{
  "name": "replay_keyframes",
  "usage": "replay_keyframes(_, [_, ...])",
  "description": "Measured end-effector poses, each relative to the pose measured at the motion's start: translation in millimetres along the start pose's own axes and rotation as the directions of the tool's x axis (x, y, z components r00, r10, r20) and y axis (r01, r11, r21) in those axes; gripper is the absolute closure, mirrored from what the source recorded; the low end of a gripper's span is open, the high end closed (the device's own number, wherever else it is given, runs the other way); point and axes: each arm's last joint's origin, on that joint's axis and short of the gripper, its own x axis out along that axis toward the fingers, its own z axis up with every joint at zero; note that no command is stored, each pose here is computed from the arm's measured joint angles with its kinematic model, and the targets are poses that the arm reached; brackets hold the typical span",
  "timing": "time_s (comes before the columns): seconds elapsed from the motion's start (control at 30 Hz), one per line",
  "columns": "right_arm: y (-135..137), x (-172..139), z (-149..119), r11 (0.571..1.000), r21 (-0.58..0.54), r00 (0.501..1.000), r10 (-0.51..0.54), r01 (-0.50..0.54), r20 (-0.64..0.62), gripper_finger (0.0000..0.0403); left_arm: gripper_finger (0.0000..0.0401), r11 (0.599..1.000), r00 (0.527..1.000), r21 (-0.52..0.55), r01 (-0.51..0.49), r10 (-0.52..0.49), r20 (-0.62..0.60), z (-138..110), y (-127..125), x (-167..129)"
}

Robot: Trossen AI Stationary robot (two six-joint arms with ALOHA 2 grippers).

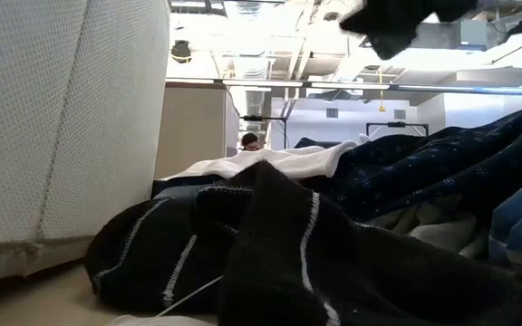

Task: Sort clothes
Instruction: Put the white sock into the bottom light brown laundry organizer

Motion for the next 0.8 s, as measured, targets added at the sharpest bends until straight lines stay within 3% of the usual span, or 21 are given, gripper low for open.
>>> replay_keyframes(0.23, [-12.9,47.8,-24.3,0.998,-0.029,0.998,-0.051,0.05,-0.033,0.0209,0.0172,0.997,0.989,0.071,0.007,-0.017,0.145,14.5,1.7,-13.3])
replay_keyframes(0.57, [-45.5,86.2,-30.9,0.987,-0.059,0.983,-0.153,0.147,-0.098,0.0247,0.0173,0.997,0.99,0.072,-0.037,0.026,0.14,14.6,8.1,-10.3])
replay_keyframes(0.8, [-65.0,89.7,-37.5,0.979,-0.048,0.965,-0.204,0.199,-0.163,0.0264,0.0173,0.996,0.99,0.072,-0.049,0.039,0.136,14.6,11.3,-8.9])
